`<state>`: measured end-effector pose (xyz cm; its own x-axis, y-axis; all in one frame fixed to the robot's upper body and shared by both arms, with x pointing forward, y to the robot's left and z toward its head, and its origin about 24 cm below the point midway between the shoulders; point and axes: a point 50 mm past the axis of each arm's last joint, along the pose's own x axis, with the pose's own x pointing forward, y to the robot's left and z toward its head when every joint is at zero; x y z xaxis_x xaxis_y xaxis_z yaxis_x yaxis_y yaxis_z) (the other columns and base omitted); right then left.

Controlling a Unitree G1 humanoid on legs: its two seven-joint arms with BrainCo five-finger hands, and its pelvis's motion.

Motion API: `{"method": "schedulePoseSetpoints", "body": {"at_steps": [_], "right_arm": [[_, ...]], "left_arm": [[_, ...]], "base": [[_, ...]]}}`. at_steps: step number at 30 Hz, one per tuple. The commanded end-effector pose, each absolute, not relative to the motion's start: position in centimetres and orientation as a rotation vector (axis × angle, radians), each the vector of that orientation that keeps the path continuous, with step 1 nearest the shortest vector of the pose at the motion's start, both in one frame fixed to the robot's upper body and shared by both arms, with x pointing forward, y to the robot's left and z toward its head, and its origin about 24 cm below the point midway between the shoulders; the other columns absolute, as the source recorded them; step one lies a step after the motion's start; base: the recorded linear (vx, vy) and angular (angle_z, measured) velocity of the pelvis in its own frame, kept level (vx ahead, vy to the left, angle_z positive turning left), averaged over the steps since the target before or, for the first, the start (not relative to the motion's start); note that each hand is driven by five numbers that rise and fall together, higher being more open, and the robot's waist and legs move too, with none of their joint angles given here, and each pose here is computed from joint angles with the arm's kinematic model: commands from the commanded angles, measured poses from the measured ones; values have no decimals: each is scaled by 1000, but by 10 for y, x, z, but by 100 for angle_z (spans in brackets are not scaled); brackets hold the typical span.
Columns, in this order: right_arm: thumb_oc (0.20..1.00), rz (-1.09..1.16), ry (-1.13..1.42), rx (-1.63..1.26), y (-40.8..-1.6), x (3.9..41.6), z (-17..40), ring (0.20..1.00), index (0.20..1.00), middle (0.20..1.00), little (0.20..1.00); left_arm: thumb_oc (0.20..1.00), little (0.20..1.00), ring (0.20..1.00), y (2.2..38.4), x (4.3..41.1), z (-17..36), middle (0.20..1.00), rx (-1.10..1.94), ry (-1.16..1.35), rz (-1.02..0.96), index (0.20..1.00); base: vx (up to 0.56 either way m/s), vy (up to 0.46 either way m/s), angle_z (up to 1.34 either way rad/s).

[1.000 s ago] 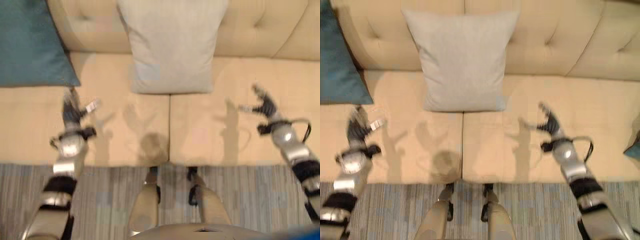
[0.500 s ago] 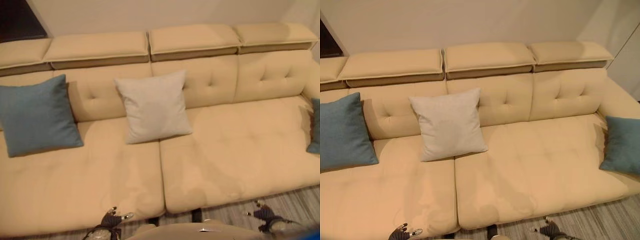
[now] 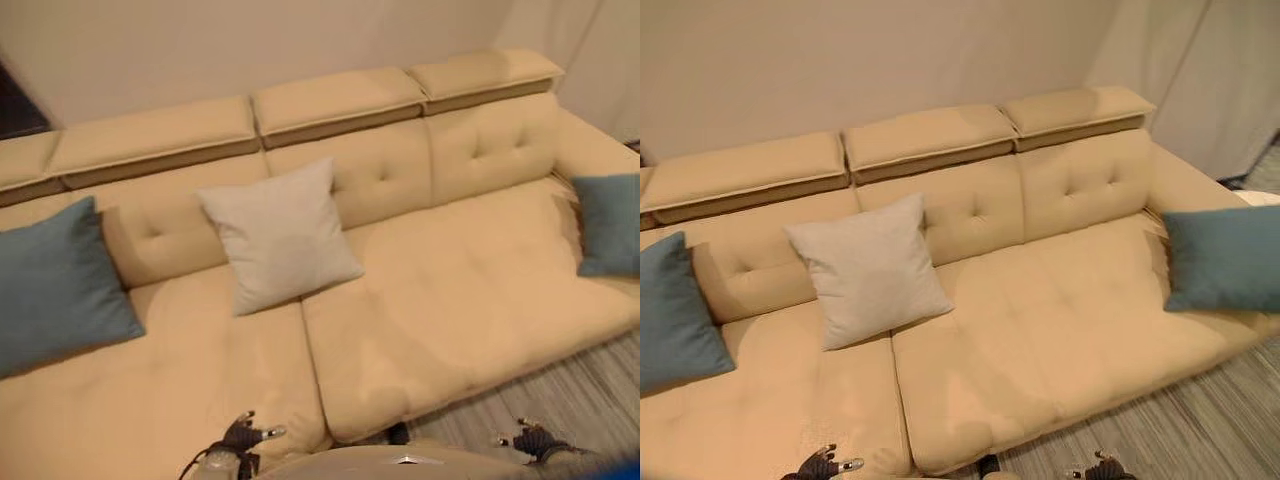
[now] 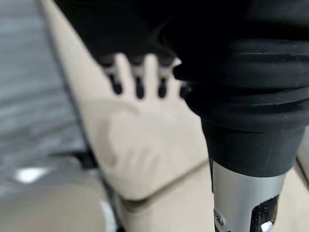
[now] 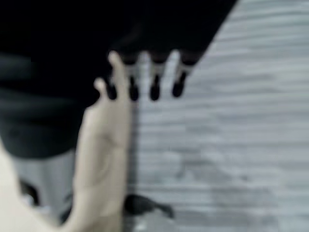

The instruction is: Pick up all the scattered cushions and arrange them neatly on the sofa.

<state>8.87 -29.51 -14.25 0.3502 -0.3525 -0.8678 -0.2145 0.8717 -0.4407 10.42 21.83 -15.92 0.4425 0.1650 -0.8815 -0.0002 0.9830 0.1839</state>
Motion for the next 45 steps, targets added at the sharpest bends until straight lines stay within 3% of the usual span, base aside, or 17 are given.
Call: {"method": "schedulePoseSetpoints", "body": {"at_steps": [1,7,13,27,36,45], "right_arm": [[1000,-83,1173,-550,-287,112,-140,1000,1000,1000,1000],[1000,-16,1129,-572,-271,129,-140,1000,1000,1000,1000],[1000,-22,1191,-559,-272,109,-147,1000,1000,1000,1000],[1000,-112,1209,-473,-269,101,-150,1000,1000,1000,1000],[1000,-182,1234,-405,-272,92,-151,1000,1000,1000,1000],[1000,-203,1162,-374,-270,115,-146,1000,1000,1000,1000]], "left_arm": [[1000,1000,1000,236,119,-151,1000,202,1073,130,1000],[1000,1000,1000,248,125,-147,1000,280,1059,122,1000],[1000,1000,1000,253,103,-153,1000,259,1138,147,1000],[1000,1000,1000,230,130,-151,1000,272,1073,81,1000],[1000,1000,1000,227,116,-156,1000,267,1122,83,1000],[1000,1000,1000,238,129,-149,1000,294,1075,108,1000]], "base": [[-224,188,-50],[-256,96,-123],[-163,-2,-92],[-30,-185,-59],[93,26,-75],[140,71,-77]]}}
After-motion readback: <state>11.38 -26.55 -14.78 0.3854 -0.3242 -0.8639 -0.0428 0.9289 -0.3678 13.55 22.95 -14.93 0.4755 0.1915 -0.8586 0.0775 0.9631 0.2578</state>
